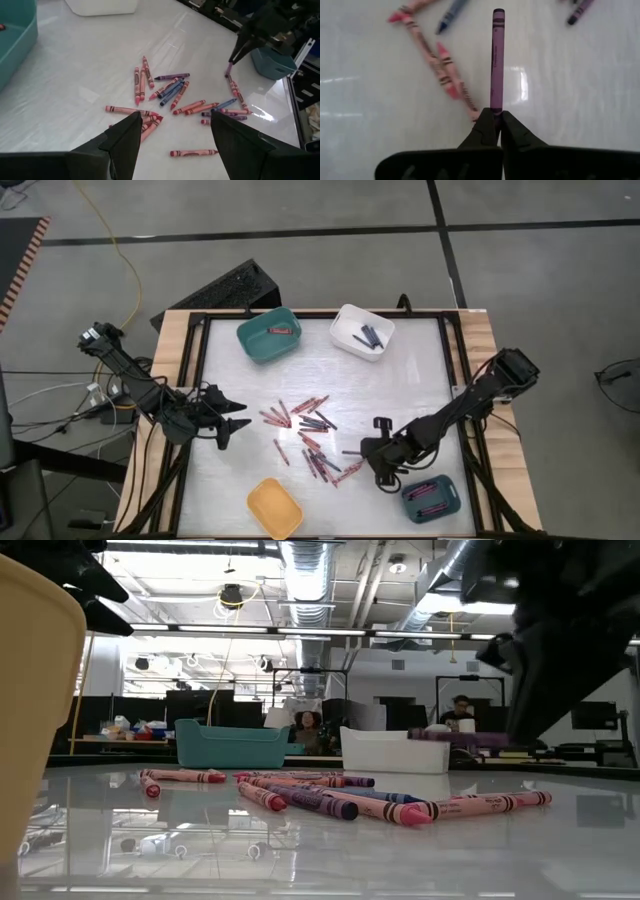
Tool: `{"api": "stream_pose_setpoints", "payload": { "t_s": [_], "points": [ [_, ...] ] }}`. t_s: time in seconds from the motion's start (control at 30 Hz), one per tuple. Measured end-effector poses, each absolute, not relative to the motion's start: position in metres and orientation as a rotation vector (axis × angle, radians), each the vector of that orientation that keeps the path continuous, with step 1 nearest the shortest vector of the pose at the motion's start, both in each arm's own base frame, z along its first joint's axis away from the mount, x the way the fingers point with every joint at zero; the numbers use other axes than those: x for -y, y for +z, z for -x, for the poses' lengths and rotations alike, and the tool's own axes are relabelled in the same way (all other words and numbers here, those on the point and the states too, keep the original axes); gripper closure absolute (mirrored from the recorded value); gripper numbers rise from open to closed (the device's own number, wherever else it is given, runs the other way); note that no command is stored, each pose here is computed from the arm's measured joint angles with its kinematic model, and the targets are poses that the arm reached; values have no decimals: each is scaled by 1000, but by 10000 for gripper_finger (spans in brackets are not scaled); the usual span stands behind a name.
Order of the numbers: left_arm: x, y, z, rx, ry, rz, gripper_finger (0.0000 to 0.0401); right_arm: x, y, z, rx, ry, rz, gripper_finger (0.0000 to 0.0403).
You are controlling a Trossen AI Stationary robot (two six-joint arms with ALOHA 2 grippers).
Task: Sort crayons
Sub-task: Put the purple crayon into the blue bin
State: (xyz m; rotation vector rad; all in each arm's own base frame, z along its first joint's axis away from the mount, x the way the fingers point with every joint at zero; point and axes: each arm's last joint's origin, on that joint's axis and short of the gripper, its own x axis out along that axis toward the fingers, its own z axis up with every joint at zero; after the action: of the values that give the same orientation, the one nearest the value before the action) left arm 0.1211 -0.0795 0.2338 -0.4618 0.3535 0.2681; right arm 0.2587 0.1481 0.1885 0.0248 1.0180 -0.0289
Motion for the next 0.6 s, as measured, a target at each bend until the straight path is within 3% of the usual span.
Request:
{"api": "stream_pose_setpoints", "payload": {
  "t_s": [0.17, 0.37, 0.6],
  "points": [
    [80, 234, -121, -361, 259, 463, 173, -164, 206, -257, -1042, 50, -41, 400],
    [81, 233, -121, -387, 226, 473, 173, -191, 241, -239, -1219, 168, -114, 400],
    [81, 233, -121, -388, 223, 459, 173, -218, 284, -200, -1384, 70, -205, 400]
  ]
}}
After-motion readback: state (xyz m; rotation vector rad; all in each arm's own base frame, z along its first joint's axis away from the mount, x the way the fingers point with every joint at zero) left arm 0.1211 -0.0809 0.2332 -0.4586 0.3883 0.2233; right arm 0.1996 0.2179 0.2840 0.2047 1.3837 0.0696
